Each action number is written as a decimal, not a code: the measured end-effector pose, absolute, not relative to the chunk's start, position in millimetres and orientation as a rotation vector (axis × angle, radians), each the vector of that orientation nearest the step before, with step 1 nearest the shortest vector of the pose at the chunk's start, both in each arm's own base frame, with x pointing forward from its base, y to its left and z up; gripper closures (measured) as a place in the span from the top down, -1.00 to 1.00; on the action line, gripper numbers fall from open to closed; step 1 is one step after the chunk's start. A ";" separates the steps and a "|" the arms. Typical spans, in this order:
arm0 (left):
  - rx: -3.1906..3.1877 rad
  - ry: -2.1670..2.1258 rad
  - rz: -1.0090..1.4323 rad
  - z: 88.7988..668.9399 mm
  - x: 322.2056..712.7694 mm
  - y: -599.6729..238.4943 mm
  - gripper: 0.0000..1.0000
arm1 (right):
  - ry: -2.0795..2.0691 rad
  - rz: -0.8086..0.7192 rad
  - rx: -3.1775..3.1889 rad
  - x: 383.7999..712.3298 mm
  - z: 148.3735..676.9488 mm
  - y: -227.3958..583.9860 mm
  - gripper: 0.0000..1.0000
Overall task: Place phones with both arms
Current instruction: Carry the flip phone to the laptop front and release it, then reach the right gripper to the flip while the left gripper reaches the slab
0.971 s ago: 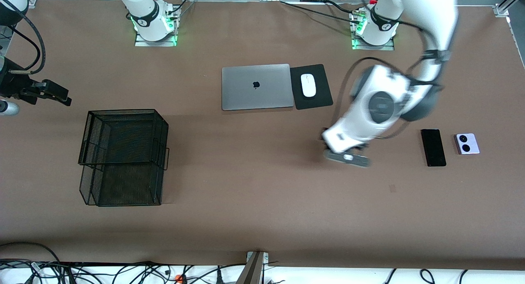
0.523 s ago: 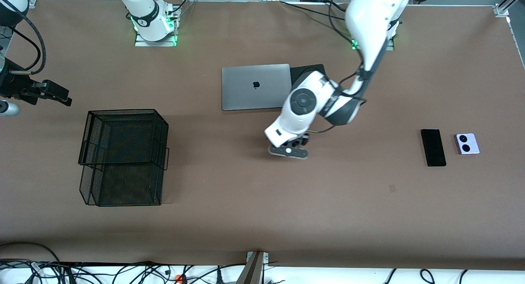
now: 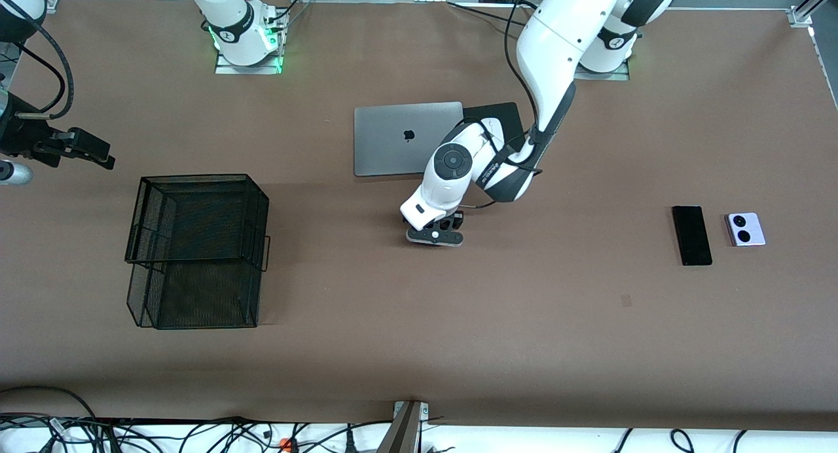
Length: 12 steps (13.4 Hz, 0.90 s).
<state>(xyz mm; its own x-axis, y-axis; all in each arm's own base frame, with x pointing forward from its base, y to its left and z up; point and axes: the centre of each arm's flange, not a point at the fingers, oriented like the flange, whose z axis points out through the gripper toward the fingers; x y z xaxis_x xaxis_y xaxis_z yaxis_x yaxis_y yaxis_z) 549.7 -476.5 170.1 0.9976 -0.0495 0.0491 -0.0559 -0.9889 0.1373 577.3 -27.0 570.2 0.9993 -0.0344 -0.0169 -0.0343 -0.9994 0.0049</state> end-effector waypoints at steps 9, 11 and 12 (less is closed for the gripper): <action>3.068 0.035 0.005 249.9 593.6 -431.5 1.00 | -0.048 -0.034 3.136 578.3 567.7 -25.0 1.00; 3.118 0.126 -0.089 303.2 609.9 -385.0 1.00 | -0.035 -0.041 3.137 579.8 564.8 -20.3 1.00; 3.144 0.175 -0.154 322.2 614.6 -359.5 1.00 | -0.024 -0.047 3.137 580.9 562.4 -16.3 1.00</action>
